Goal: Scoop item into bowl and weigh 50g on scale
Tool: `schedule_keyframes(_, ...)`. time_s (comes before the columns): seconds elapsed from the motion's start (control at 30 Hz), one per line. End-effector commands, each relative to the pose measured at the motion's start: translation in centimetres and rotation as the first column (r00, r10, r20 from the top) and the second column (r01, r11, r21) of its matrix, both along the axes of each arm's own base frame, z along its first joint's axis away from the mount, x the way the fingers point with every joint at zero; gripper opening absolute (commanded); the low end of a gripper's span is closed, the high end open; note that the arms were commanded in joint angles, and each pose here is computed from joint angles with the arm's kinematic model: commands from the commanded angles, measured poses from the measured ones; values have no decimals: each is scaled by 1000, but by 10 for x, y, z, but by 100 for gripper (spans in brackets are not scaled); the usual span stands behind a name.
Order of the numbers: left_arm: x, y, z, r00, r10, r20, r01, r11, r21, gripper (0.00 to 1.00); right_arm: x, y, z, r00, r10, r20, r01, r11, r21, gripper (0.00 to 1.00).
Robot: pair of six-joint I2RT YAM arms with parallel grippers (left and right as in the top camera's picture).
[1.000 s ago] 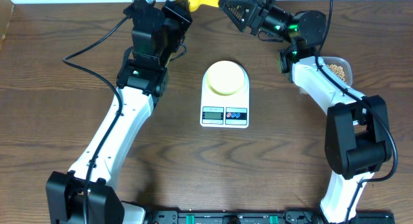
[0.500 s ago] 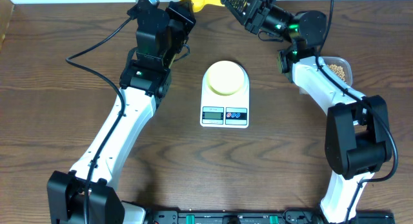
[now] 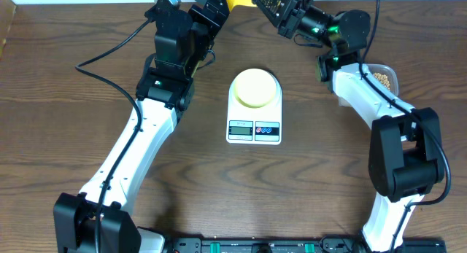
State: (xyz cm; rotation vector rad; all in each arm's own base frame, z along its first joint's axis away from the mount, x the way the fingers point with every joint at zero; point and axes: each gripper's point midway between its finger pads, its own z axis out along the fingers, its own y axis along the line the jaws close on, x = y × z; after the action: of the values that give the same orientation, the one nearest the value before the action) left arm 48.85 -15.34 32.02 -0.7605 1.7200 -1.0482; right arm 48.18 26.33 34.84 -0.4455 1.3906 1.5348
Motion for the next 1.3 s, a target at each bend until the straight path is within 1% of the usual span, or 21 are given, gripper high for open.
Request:
schedule_keyframes(0.0, 2, -1, 5, 1000, -3, 10, 3, 1000, -2, 83, 25, -20, -8, 976, -151, 159, 168, 981, -101, 1)
schedule_keyframes(0.03, 1, -1, 0, 1000, -3, -9, 3, 1000, 5, 83, 35, -28, -16, 967, -194, 168, 217, 967, -133, 1)
schedule_keyframes(0.07, 0, -1, -6, 999, -3, -33, 4, 1000, 16, 83, 41, -39, -20, 951, -221, 216, 258, 953, -160, 1)
schedule_keyframes(0.23, -4, 0, -20, 997, -7, -82, 12, 999, 53, 83, 54, -76, -20, 890, -285, 357, 369, 909, -196, 1)
schedule_keyframes(0.37, -6, -7, -20, 995, -90, -41, 96, 977, 191, 83, 63, -105, -20, 864, -331, 381, 427, 882, -201, 1)
schedule_keyframes(0.47, -11, -15, -24, 984, -177, -22, 175, 932, 317, 83, 71, -132, -23, 839, -370, 400, 478, 851, -216, 1)
schedule_keyframes(0.5, -12, -15, -27, 982, -188, -26, 185, 917, 354, 83, 74, -141, -23, 832, -383, 401, 493, 842, -218, 1)
schedule_keyframes(0.6, -13, -15, -31, 978, -207, -28, 200, 889, 411, 84, 79, -164, -26, 821, -416, 391, 524, 821, -226, 1)
schedule_keyframes(0.67, -13, -15, -31, 975, -222, -18, 205, 868, 453, 83, 82, -177, -27, 814, -436, 383, 541, 809, -230, 1)
schedule_keyframes(0.7, -12, -14, -29, 972, -235, -1, 205, 845, 495, 83, 84, -188, -30, 812, -451, 372, 552, 799, -236, 1)
schedule_keyframes(0.77, -12, -15, -28, 969, -247, 9, 206, 825, 527, 83, 86, -202, -33, 810, -474, 345, 565, 789, -243, 1)
schedule_keyframes(0.87, -12, -15, -28, 968, -250, 10, 207, 820, 534, 84, 88, -218, -35, 812, -505, 292, 574, 782, -244, 1)
schedule_keyframes(1.0, -14, -17, -30, 959, -284, 8, 229, 790, 569, 83, 89, -247, -29, 784, -571, 242, 619, 747, -243, 1)
schedule_keyframes(1.07, -16, -17, -35, 958, -287, -10, 241, 786, 569, 83, 88, -259, -26, 767, -607, 208, 642, 722, -257, 1)
schedule_keyframes(1.17, -17, -17, -39, 957, -288, -27, 251, 779, 574, 83, 84, -275, -26, 726, -668, 166, 680, 659, -323, 1)
schedule_keyframes(1.2, -18, -17, -40, 955, -296, -27, 254, 764, 593, 84, 79, -284, -28, 684, -710, 166, 707, 590, -390, 1)
schedule_keyframes(1.23, -18, -17, -40, 954, -300, -26, 254, 757, 602, 83, 77, -287, -29, 670, -722, 170, 714, 566, -412, 1)
schedule_keyframes(1.27, -18, -17, -40, 952, -306, -23, 255, 745, 616, 83, 73, -292, -30, 637, -748, 187, 730, 508, -458, 1)
